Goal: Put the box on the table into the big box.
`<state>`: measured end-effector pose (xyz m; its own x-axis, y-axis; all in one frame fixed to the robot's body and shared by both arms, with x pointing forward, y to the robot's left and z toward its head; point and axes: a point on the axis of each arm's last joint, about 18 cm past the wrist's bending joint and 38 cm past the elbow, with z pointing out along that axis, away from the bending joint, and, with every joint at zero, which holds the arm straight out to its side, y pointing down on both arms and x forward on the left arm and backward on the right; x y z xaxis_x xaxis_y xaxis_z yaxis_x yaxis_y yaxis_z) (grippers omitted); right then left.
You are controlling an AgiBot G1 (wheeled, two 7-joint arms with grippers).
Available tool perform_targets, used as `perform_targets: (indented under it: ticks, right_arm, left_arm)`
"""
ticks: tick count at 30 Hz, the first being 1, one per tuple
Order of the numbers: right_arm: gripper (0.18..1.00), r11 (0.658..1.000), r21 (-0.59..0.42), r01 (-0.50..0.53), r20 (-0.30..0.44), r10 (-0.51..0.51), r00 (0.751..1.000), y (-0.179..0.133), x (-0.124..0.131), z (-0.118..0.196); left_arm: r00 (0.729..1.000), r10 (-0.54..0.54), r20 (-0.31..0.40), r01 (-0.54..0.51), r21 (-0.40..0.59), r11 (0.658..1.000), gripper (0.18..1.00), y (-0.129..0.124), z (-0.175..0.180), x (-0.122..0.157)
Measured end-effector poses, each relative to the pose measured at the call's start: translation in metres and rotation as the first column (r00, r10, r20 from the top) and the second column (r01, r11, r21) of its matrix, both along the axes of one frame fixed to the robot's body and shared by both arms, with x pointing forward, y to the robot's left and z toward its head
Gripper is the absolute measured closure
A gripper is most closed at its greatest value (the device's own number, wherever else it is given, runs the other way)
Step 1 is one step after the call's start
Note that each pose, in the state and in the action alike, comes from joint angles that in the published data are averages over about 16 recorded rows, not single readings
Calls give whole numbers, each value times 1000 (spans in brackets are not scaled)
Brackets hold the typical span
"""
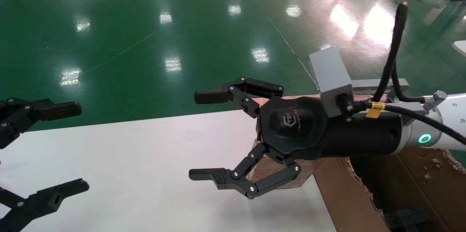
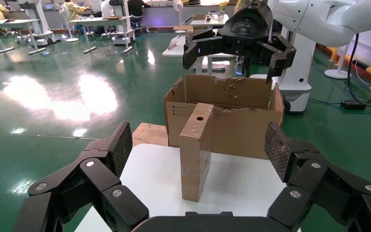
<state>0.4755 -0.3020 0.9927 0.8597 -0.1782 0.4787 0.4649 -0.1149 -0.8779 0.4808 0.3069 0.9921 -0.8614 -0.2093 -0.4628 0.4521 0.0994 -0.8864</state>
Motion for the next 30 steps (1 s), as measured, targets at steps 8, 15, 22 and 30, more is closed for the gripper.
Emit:
perform_targets:
  ticks: [8, 15, 22, 30]
  right_arm:
    - [178, 1000, 0, 0, 0, 0, 1000, 0, 0, 0]
    - [178, 1000, -21, 12, -8, -12, 1000, -3, 0, -2]
    - [178, 997, -69, 43, -13, -44, 999, -13, 1, -3]
    - [178, 983, -144, 114, 12, -113, 994, -37, 7, -3]
  left_arm:
    - [1000, 0, 0, 0, 0, 1000, 184, 0, 0, 0]
    - [1000, 0, 0, 0, 0, 1000, 184, 0, 0, 0]
    - [1000, 0, 0, 0, 0, 1000, 186, 0, 0, 0]
    - [1000, 0, 0, 0, 0, 1000, 219, 0, 0, 0]
